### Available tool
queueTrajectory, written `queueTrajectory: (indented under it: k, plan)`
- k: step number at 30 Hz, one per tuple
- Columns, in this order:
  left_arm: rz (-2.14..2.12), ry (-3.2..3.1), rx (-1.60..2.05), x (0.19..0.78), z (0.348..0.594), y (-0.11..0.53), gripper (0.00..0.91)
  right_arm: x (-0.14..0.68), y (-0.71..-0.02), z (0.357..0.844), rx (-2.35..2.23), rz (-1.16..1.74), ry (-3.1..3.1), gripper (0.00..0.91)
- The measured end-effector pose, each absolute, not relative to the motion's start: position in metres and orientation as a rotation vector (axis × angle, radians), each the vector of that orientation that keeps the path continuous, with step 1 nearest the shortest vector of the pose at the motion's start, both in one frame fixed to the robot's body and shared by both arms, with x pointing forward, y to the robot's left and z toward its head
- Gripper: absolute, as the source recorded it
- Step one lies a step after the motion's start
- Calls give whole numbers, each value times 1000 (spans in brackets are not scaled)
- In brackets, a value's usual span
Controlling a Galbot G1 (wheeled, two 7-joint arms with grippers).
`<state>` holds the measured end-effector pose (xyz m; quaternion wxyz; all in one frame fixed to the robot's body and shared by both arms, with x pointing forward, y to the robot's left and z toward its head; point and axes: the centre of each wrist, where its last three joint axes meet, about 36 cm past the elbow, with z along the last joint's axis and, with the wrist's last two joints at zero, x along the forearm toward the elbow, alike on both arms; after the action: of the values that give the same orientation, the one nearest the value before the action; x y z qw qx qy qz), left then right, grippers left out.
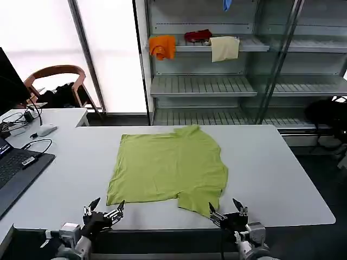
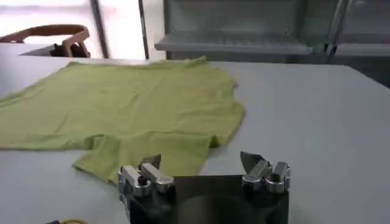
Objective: Fold and organize the clothes.
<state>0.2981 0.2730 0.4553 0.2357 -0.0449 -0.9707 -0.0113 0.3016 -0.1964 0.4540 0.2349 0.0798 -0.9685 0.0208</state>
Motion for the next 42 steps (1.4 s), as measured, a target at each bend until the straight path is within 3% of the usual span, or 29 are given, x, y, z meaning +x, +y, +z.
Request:
queueTrajectory:
  k: [3, 6, 9, 11, 12, 14, 16, 32, 42]
  plan:
    - [-12, -2644, -116, 307, 448, 279, 836, 305, -194, 450, 219, 62, -2648, 907]
    - [6, -2629, -116, 313, 443, 283, 605, 307, -192, 447, 224, 68, -2636, 897]
    - [20, -2616, -115, 317, 438, 286, 554, 309, -190, 444, 231, 75, -2630, 655]
    - [29, -2608, -114, 320, 435, 287, 393, 310, -189, 443, 237, 76, -2625, 383]
    - [31, -2606, -112, 321, 433, 288, 353, 311, -189, 442, 240, 77, -2623, 322]
    - [37, -2603, -110, 323, 431, 290, 131, 311, -188, 440, 245, 77, -2620, 81]
    - [42, -2600, -110, 324, 429, 290, 20, 311, -187, 439, 250, 78, -2617, 0]
    - [52, -2602, -114, 325, 422, 292, 0, 318, -186, 447, 278, 70, -2646, 0]
    - [84, -2667, -88, 332, 436, 290, 0, 321, -196, 468, 300, 81, -2713, 0]
